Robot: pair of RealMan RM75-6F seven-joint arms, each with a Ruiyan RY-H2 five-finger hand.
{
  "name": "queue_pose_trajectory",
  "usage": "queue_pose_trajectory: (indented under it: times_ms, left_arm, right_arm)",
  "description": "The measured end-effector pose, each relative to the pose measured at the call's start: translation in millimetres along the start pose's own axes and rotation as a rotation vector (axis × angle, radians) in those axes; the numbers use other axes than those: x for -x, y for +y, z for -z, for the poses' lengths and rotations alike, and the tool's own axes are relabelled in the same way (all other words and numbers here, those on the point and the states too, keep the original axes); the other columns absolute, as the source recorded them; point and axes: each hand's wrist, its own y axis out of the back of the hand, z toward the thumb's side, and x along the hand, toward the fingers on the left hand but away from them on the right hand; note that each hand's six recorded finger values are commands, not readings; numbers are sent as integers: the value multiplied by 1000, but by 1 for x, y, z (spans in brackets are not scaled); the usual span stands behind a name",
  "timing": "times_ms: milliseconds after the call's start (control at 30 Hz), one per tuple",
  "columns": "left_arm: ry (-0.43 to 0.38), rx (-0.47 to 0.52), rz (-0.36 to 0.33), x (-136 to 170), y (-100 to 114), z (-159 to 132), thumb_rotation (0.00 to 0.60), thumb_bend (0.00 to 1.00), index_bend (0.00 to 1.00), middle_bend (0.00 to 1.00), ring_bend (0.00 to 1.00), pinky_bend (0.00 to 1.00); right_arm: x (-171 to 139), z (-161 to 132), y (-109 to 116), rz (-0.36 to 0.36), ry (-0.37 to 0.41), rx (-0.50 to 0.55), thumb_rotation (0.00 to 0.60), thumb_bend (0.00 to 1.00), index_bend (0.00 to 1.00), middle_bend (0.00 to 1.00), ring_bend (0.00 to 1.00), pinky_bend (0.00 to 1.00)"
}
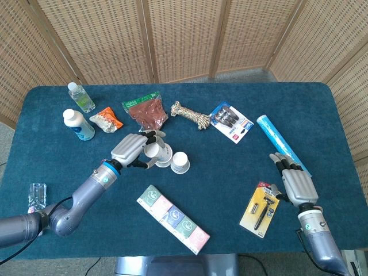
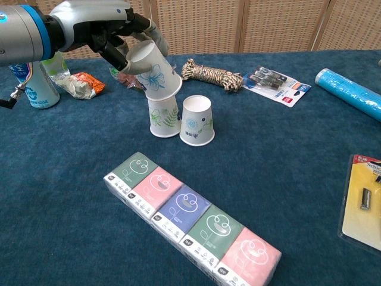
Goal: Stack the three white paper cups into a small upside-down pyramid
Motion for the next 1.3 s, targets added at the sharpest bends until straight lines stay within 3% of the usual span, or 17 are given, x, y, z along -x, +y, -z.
queue_pose_trajectory:
  times_ms: [767, 1300]
  left_arm:
    - [7, 10, 32, -15, -10, -4, 600, 492, 398, 167, 132, 456]
    - [5, 20, 47, -18, -12, -8, 600, 484, 306, 68, 5, 280]
  right_arm:
    - [0, 5, 3, 2, -8, 17, 600, 479, 0, 0, 0, 183]
    - [0, 9, 1, -9, -5, 38, 600, 478, 0, 0, 0, 184]
